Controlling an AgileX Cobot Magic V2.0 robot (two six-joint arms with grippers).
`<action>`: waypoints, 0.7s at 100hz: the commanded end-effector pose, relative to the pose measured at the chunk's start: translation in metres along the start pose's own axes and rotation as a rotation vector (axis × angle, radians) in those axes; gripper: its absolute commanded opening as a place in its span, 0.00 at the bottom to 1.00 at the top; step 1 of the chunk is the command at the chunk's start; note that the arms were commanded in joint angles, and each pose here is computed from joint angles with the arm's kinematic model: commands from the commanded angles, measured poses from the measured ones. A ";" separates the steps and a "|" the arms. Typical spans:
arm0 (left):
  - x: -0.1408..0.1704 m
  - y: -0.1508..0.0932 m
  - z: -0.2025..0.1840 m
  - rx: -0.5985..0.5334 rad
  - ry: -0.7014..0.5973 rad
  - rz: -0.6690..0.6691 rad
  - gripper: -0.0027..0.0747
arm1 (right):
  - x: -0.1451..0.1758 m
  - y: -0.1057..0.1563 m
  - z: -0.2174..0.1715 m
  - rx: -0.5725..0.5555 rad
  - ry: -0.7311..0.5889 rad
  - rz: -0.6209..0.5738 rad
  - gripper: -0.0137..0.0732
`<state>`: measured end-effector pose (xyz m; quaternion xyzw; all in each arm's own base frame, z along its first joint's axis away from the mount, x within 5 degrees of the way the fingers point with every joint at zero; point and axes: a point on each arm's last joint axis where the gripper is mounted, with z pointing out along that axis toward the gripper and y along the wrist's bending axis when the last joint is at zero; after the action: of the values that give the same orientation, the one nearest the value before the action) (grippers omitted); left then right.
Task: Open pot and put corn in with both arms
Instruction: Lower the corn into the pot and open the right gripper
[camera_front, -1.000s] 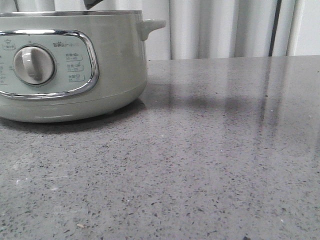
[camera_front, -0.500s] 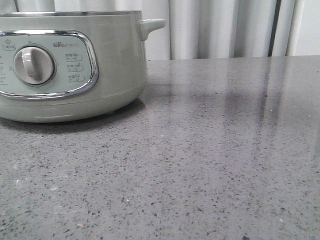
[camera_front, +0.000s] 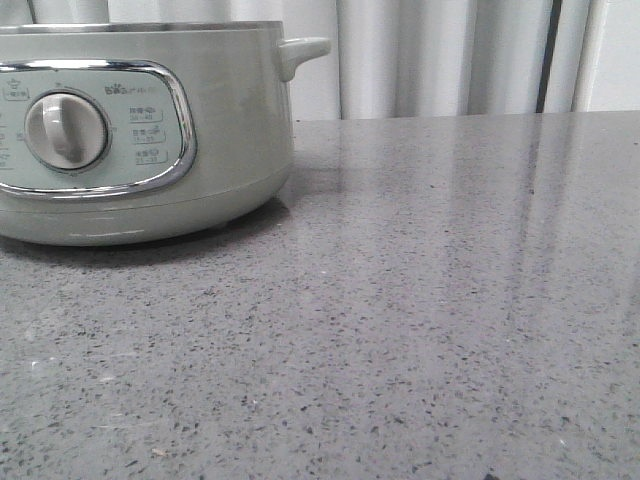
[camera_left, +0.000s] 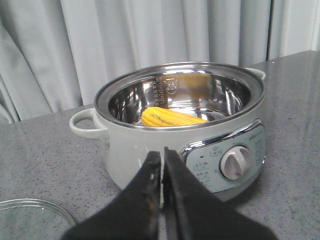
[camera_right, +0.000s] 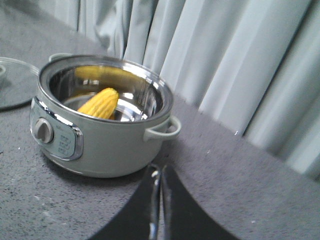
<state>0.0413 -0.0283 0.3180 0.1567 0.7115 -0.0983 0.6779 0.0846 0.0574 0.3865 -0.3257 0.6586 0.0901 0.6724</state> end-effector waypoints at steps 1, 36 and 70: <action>-0.011 0.005 0.001 -0.041 -0.095 -0.037 0.01 | -0.003 -0.002 -0.027 0.065 -0.176 -0.050 0.08; -0.006 0.003 0.003 -0.013 -0.086 -0.100 0.01 | 0.017 0.003 -0.055 0.087 -0.221 -0.045 0.08; -0.006 0.003 0.003 -0.013 -0.086 -0.100 0.01 | 0.016 0.003 -0.055 0.087 -0.222 -0.045 0.08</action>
<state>0.0447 -0.0294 0.3114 0.1328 0.7112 -0.1275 0.6784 0.0414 0.0251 0.3598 -0.3084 0.6112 0.0839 0.7241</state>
